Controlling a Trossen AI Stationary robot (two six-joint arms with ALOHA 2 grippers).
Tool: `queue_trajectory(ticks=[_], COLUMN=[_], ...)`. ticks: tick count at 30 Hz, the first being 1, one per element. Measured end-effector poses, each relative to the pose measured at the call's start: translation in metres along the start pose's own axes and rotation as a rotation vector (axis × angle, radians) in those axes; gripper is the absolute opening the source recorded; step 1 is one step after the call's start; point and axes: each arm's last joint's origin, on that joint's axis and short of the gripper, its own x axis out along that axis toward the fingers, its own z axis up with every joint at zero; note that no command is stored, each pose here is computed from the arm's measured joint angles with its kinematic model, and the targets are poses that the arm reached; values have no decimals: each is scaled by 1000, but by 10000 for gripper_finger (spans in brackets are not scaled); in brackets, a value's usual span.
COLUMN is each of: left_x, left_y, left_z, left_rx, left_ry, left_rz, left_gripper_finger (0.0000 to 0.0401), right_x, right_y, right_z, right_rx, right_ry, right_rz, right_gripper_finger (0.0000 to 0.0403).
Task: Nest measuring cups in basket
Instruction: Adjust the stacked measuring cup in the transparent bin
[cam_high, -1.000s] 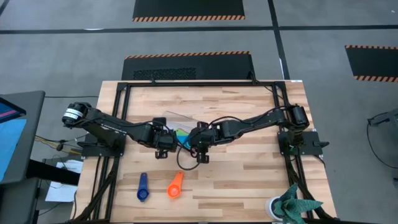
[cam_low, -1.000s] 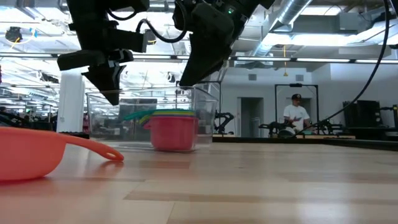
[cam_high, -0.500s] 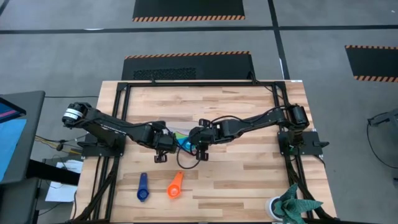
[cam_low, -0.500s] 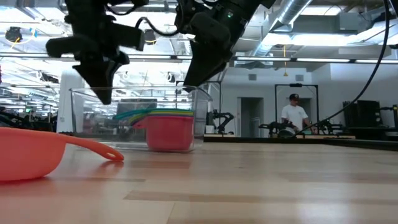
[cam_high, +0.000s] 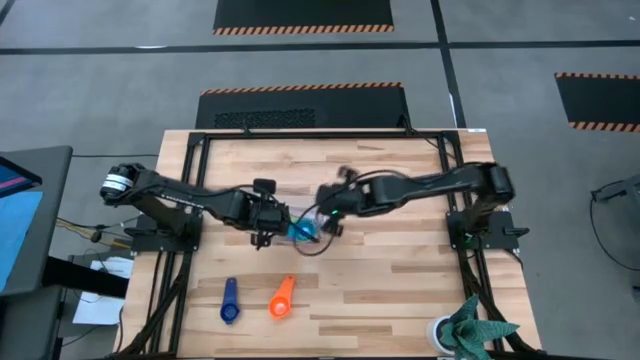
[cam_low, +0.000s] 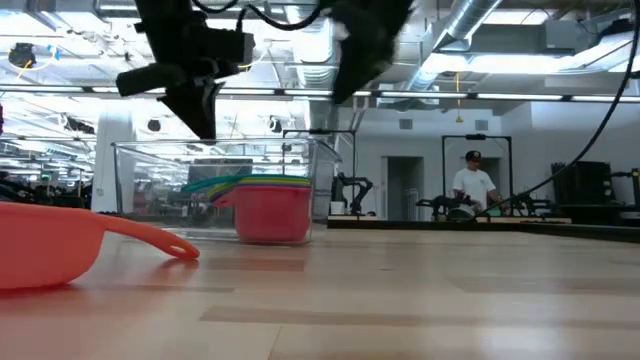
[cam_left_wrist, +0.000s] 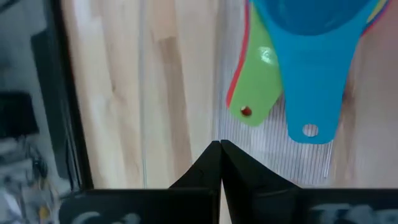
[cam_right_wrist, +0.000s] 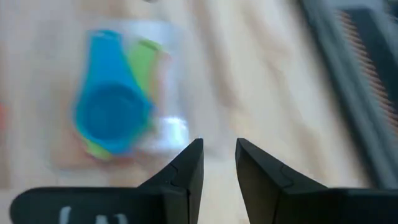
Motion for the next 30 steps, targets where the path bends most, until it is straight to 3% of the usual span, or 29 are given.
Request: queue_trajectory(ticks=[7, 13, 21, 28, 30], left_x=[12, 25, 64, 63, 61], left_y=[20, 40, 25, 25, 24], left_z=[18, 19, 24, 26, 24], left_rx=[107, 127, 210, 219, 224], left_ry=[-204, -225, -95, -88, -67], left_rz=[-184, -169, -265, -276, -323], left_gripper_finger=[0, 0, 0, 0, 0], right_x=[-98, -150, -178, -180, -180], right_y=[-34, -38, -24, -18, -19], right_z=[-25, -56, -76, -82, -82], right_rx=[264, 414, 456, 446, 448], right_ry=[-2, -29, -107, -104, -104], right_rz=[-79, -24, -61, -91, -92], right_gripper_finger=[118, 118, 118, 118, 118])
